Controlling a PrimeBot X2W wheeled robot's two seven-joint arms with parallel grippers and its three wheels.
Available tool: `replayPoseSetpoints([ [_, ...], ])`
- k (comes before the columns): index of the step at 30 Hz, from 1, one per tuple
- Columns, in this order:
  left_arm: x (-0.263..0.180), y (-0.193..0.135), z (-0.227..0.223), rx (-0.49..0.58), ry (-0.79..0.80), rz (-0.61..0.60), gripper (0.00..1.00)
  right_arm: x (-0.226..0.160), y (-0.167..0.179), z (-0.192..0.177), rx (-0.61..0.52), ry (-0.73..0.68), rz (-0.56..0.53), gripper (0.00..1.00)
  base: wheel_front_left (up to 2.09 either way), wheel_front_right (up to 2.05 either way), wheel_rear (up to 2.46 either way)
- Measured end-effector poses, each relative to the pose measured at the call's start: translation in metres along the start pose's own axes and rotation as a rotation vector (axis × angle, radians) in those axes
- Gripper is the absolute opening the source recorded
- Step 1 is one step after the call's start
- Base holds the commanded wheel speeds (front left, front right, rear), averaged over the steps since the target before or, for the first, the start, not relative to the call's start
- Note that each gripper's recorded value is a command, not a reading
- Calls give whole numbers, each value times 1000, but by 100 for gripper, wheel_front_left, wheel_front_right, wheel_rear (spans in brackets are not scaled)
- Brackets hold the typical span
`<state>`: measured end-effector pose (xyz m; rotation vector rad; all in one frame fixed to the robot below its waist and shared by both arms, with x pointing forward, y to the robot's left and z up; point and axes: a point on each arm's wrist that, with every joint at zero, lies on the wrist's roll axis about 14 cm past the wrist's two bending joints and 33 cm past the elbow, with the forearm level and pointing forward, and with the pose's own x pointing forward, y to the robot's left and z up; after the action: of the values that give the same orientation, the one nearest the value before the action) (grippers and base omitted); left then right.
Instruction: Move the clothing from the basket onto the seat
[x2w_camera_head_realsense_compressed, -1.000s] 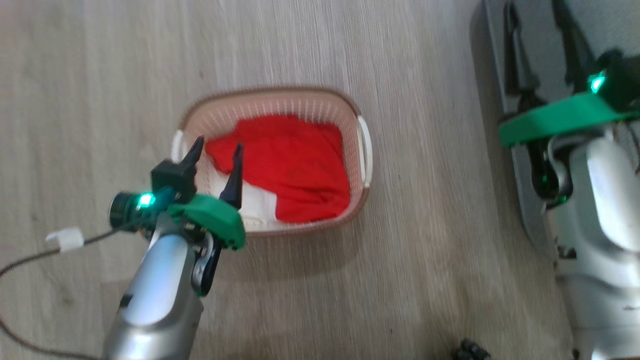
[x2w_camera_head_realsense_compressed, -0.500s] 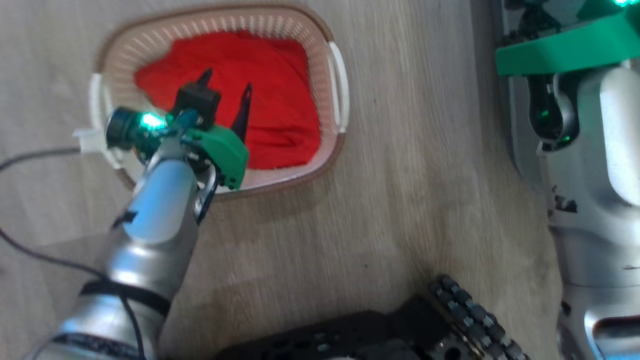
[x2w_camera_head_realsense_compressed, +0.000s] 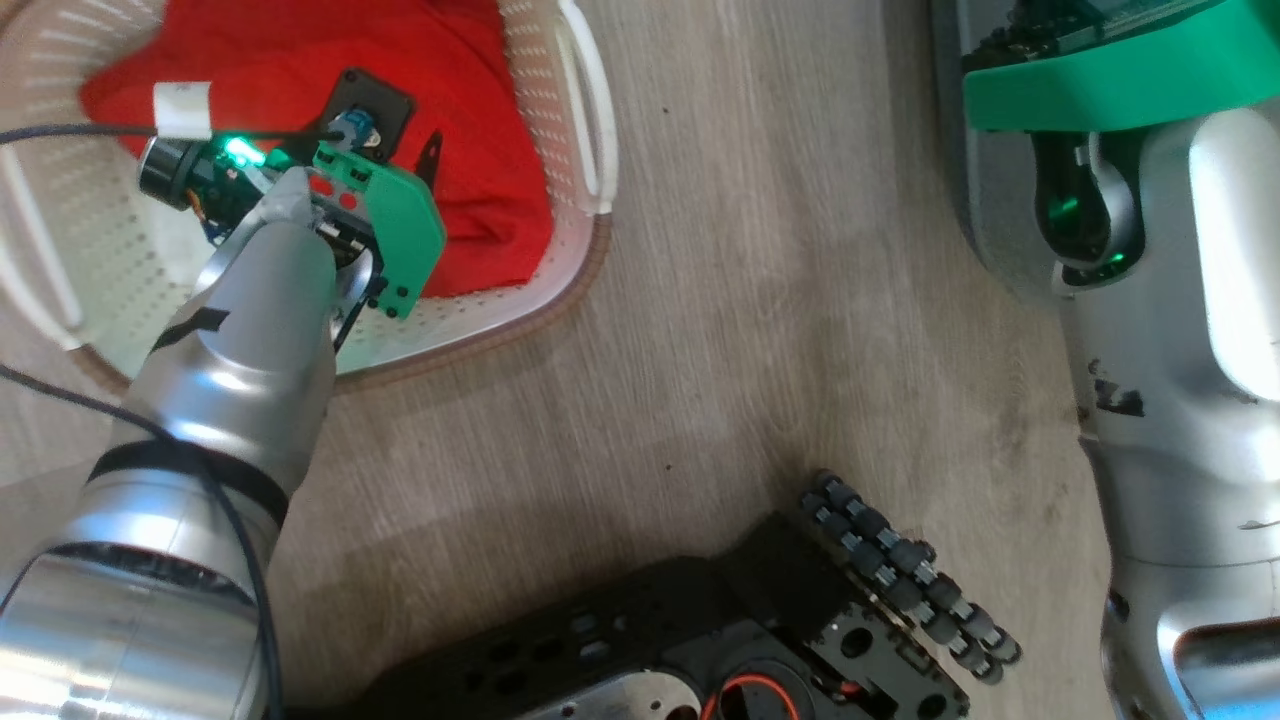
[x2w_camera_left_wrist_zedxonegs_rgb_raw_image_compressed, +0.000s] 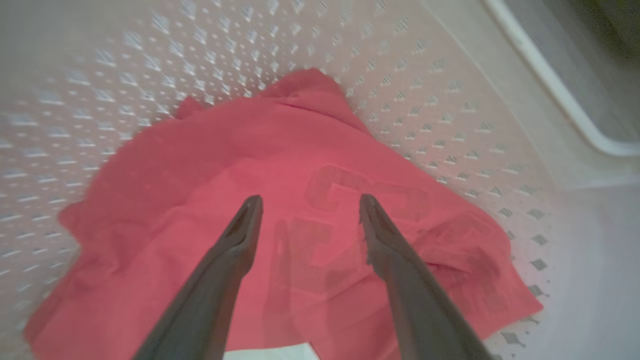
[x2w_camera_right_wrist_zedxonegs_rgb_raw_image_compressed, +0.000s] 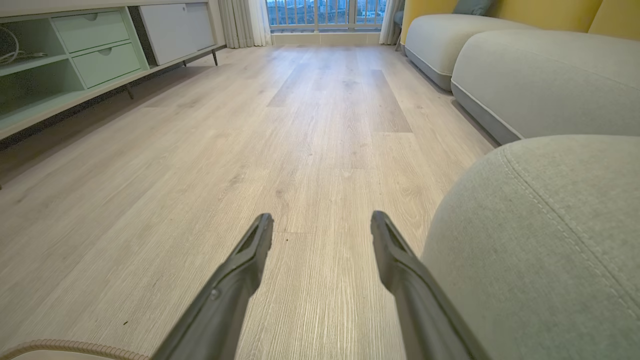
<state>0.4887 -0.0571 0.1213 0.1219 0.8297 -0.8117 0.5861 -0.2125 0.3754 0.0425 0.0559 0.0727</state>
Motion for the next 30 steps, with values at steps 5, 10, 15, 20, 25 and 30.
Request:
replayPoseSetpoints([
  [5, 10, -11, -19, 34, 70, -55, 100, -3, -5, -9, 15, 20, -13, 100, 0, 0, 0],
  [10, 19, -16, -39, 109, 134, -97, 100, -5, -12, -19, 22, 40, -28, 100, 0, 0, 0],
  [15, 20, -22, -54, 237, 189, -146, 100, -5, -13, -26, 23, 49, -34, 100, 0, 0, 0],
  [20, 19, -20, -66, 364, 238, -171, 100, -4, -15, -31, 27, 51, -39, 100, 0, 0, 0],
  [25, 19, -10, -74, 462, 282, -161, 100, -4, -15, -33, 28, 53, -42, 100, 0, 0, 0],
  [30, 19, -4, -74, 447, 296, -134, 22, -3, -15, -31, 28, 46, -40, 100, 0, 0, 0],
])
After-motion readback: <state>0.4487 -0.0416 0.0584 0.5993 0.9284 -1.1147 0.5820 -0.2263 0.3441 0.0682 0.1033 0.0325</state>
